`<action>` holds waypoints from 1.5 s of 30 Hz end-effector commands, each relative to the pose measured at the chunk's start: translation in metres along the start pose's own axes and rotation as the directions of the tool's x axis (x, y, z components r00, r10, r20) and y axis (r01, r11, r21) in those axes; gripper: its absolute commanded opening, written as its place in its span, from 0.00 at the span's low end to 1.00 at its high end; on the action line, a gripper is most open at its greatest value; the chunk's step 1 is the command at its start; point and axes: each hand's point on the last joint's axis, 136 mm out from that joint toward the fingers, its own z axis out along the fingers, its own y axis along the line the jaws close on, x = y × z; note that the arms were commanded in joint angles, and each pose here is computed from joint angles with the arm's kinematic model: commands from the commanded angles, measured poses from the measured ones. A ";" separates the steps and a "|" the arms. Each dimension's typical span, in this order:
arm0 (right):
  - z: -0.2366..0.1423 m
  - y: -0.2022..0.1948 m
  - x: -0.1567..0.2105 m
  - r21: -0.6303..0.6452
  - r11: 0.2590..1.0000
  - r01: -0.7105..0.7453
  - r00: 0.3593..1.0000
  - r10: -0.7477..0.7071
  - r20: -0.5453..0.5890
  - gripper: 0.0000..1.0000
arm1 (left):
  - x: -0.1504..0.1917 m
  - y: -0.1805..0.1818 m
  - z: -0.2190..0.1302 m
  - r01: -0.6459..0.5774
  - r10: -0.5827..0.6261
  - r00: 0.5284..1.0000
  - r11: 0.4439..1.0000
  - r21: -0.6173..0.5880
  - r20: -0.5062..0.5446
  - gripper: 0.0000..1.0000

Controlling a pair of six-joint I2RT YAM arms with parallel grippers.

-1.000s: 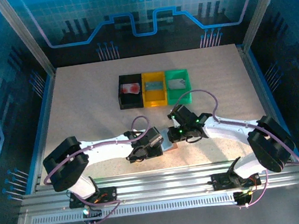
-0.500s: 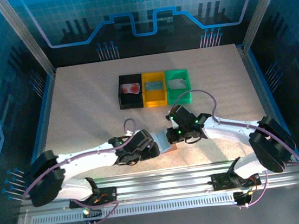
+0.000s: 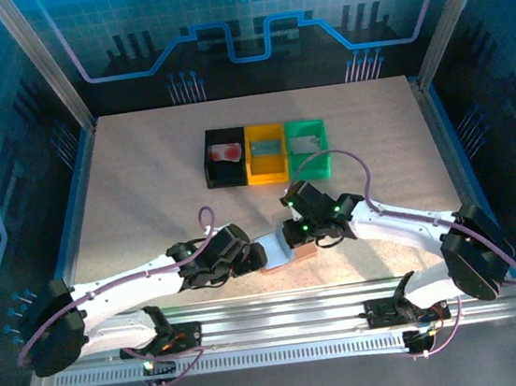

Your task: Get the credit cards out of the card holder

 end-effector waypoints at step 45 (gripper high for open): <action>0.009 -0.022 0.005 -0.004 0.999 -0.033 0.998 0.033 -0.050 0.33 | 0.017 0.010 0.026 0.030 -0.032 0.996 0.999 -0.026 -0.079 0.99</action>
